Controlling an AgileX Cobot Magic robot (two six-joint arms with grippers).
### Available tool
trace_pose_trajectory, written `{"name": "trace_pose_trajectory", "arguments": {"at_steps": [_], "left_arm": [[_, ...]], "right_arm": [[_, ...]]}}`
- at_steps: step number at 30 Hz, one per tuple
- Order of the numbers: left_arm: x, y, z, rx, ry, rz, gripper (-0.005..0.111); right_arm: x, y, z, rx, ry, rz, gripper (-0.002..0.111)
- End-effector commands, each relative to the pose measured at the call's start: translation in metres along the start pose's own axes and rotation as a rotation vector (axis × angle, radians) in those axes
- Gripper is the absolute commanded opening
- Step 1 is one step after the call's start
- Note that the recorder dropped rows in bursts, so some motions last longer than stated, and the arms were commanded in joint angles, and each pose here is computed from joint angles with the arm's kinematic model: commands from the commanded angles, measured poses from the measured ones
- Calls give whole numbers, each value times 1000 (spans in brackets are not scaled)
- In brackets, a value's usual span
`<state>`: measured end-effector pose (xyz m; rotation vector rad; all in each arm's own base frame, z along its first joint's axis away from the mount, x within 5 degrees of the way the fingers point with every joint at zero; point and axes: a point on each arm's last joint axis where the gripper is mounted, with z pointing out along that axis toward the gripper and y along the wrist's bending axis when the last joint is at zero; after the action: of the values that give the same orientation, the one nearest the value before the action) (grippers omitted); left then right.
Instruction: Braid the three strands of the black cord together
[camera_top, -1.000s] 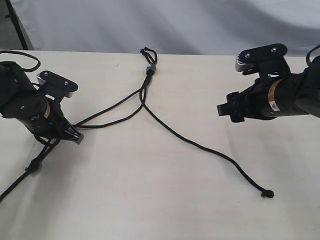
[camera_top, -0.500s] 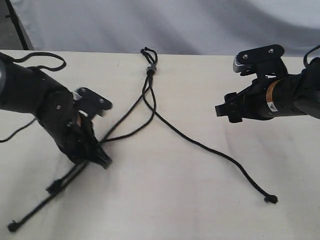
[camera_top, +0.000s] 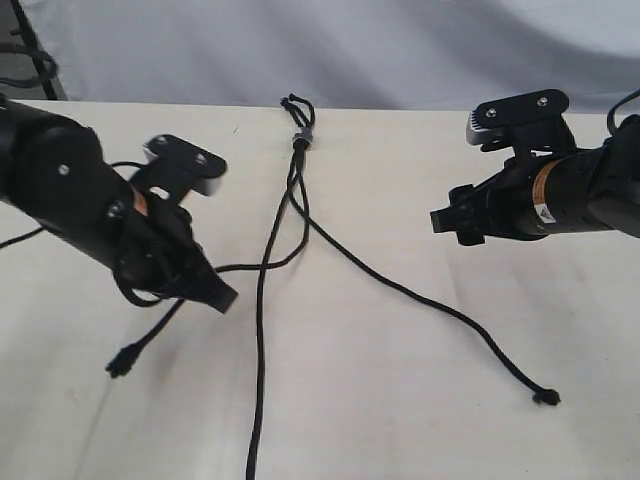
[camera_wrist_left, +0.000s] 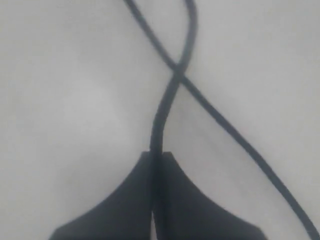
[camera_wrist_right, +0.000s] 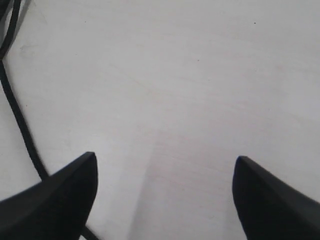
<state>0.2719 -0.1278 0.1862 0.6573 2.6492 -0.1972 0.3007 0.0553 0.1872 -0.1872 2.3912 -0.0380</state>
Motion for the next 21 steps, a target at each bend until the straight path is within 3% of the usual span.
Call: {"name": "trace_pose_trajectory", "arguments": {"at_steps": [1,7,16,19,21], "left_arm": [[14,36,-1,-59,1,-114,1],[40,64,25,-118,-6,-212,1],[46,68,47,-122,17,-248,4],[46,68,47,-122,16,-254,20],[46,68,47,-122,16,-263,39]], "right_arm": [[-2,-2,1,6,-3,-5,71],[-2,-2,1,6,-3,-1,71],[-3,1,0,-26,-22,41,71],[-4,8,0,-47,-26,38,71],[-4,20,-2,-75,-31,14,71]]}}
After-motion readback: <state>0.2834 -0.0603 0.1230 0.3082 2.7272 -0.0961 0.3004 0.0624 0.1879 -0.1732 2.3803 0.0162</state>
